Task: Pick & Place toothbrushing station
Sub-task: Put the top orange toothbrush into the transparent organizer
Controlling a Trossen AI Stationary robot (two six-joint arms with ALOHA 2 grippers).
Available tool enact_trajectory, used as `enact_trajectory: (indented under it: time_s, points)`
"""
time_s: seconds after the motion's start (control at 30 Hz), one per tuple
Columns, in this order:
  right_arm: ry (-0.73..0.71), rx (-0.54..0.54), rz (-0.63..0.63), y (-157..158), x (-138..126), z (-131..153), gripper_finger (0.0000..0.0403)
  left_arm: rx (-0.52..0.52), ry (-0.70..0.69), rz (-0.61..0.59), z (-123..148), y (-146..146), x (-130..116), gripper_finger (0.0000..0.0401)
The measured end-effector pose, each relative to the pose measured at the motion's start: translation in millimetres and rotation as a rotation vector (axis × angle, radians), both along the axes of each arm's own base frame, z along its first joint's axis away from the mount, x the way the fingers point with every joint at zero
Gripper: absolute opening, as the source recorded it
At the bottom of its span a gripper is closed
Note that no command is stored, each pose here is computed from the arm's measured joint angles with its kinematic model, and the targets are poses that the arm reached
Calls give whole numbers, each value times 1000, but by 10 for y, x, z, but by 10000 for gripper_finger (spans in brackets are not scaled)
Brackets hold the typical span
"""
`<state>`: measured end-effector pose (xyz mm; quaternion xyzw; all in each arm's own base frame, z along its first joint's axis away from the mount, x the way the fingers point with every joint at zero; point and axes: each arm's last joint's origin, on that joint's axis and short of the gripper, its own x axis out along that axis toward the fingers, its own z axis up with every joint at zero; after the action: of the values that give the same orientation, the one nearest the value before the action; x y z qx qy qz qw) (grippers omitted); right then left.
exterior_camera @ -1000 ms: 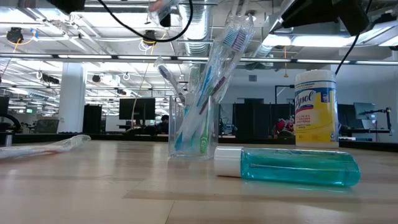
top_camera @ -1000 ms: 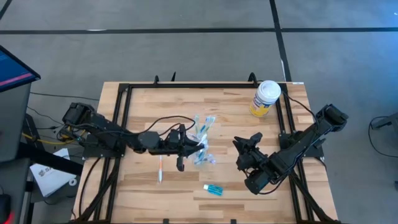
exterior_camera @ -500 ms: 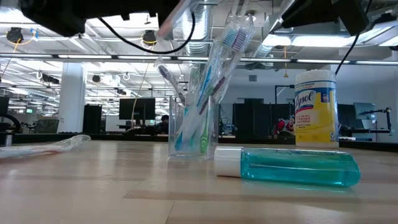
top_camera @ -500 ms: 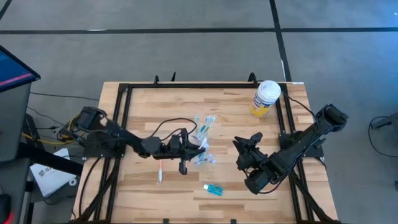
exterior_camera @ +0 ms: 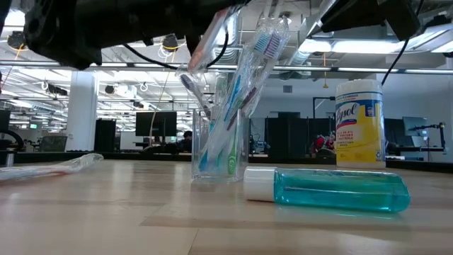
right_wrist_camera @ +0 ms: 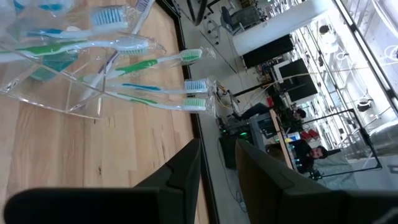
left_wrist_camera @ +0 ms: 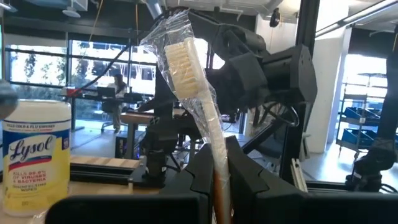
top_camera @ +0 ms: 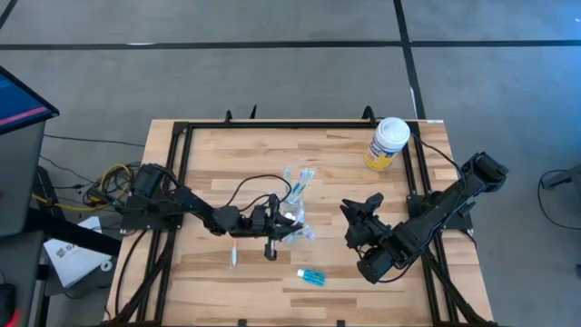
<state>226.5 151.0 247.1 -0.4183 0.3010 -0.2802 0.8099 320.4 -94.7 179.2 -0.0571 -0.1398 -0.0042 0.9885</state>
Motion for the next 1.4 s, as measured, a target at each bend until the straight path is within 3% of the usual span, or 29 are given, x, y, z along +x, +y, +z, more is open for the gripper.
enact_trajectory:
  time_s: [0.5, 0.97, 1.4]
  points:
    - [-16, 16, -6, 0, 0, 0, 93, 85, 11, 41, -90, -1, 20, 12]
    - [-19, 18, -6, 2, 1, 0, 93, 94, 62, 131, -322, 108, 191, 13]
    - [-18, 18, -6, 2, 0, 0, 93, 102, 109, 119, -415, 111, 207, 28]
